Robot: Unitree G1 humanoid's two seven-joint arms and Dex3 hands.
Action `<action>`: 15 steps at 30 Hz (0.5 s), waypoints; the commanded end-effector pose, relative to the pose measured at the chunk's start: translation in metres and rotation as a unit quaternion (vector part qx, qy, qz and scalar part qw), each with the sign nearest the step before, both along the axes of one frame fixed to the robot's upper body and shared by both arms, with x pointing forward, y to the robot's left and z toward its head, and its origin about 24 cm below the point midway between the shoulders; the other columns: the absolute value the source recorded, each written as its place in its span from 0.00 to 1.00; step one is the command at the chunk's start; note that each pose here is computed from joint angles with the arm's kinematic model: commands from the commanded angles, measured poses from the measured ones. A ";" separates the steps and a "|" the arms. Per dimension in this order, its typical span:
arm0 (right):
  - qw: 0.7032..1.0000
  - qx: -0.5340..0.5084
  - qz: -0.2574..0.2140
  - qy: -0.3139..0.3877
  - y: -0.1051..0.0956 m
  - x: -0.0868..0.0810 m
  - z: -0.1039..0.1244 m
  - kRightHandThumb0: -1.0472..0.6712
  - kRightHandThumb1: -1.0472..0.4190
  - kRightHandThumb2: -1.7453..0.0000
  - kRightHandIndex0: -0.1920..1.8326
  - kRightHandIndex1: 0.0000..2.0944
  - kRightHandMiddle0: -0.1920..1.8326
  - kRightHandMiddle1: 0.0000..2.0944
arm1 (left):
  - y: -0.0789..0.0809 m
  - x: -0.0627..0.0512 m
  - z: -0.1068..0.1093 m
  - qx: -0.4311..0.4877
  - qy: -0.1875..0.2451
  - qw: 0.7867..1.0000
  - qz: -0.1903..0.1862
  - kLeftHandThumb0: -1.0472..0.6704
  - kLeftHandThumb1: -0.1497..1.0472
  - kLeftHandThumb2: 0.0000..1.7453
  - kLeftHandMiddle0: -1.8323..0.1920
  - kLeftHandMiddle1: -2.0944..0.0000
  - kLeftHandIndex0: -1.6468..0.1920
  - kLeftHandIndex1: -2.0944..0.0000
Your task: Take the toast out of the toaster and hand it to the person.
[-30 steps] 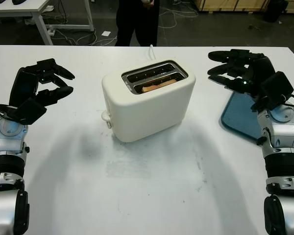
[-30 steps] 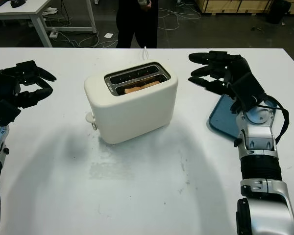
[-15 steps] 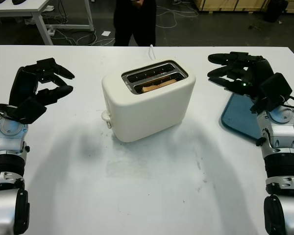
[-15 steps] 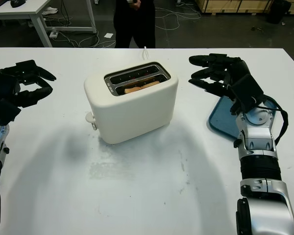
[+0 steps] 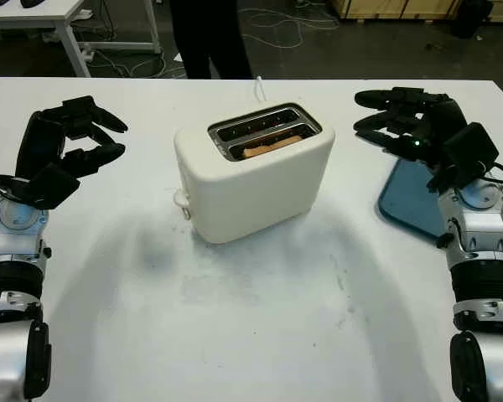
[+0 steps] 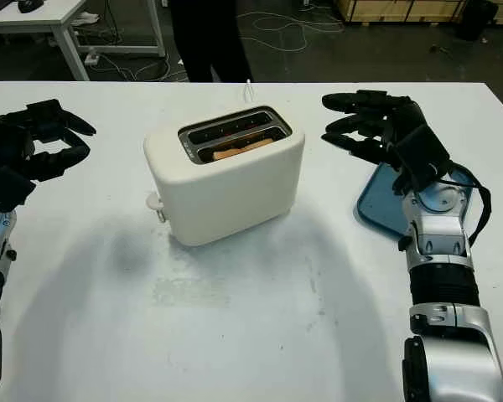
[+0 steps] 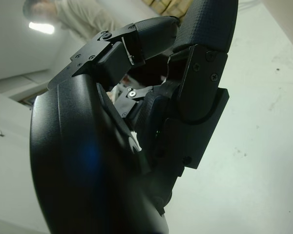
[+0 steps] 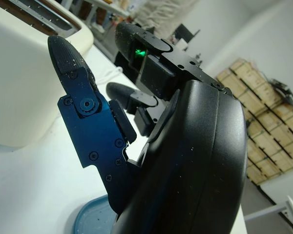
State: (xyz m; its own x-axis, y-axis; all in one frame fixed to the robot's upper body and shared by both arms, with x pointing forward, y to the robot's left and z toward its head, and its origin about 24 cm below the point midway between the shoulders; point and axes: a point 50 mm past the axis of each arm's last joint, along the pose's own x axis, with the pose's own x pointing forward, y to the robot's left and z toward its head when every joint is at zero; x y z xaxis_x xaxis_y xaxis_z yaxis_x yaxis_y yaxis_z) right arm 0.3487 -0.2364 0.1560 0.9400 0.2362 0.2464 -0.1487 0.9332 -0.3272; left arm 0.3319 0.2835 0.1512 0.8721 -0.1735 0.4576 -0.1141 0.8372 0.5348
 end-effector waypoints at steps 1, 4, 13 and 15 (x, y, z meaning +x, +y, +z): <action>1.000 -0.001 0.002 -0.012 0.002 0.002 0.007 0.26 0.26 1.00 0.43 0.41 0.59 0.02 | -0.005 0.002 0.003 -0.002 -0.014 1.000 -0.007 0.00 0.89 0.14 0.49 0.44 0.48 0.52; 1.000 0.003 0.005 -0.014 0.002 0.001 0.007 0.26 0.26 1.00 0.43 0.41 0.59 0.01 | -0.005 0.002 0.003 -0.003 -0.012 1.000 -0.005 0.00 0.89 0.14 0.49 0.44 0.48 0.52; 1.000 -0.010 0.001 -0.014 0.001 0.001 0.006 0.25 0.25 1.00 0.42 0.40 0.59 0.01 | -0.003 0.001 0.002 -0.004 -0.012 1.000 -0.004 0.00 0.89 0.14 0.49 0.44 0.48 0.51; 1.000 -0.005 0.002 -0.014 0.001 0.001 0.006 0.27 0.25 1.00 0.42 0.41 0.59 0.01 | -0.003 0.001 0.002 -0.004 -0.012 1.000 -0.004 0.00 0.89 0.14 0.50 0.44 0.48 0.51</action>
State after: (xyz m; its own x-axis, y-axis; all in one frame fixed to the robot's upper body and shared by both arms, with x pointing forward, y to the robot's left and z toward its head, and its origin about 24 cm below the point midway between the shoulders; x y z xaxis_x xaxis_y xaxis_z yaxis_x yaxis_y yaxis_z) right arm 0.3489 -0.2354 0.1555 0.9403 0.2403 0.2410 -0.1513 0.9295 -0.3363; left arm 0.3324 0.2821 0.1500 0.8723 -0.1723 0.4576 -0.1120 0.8407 0.5298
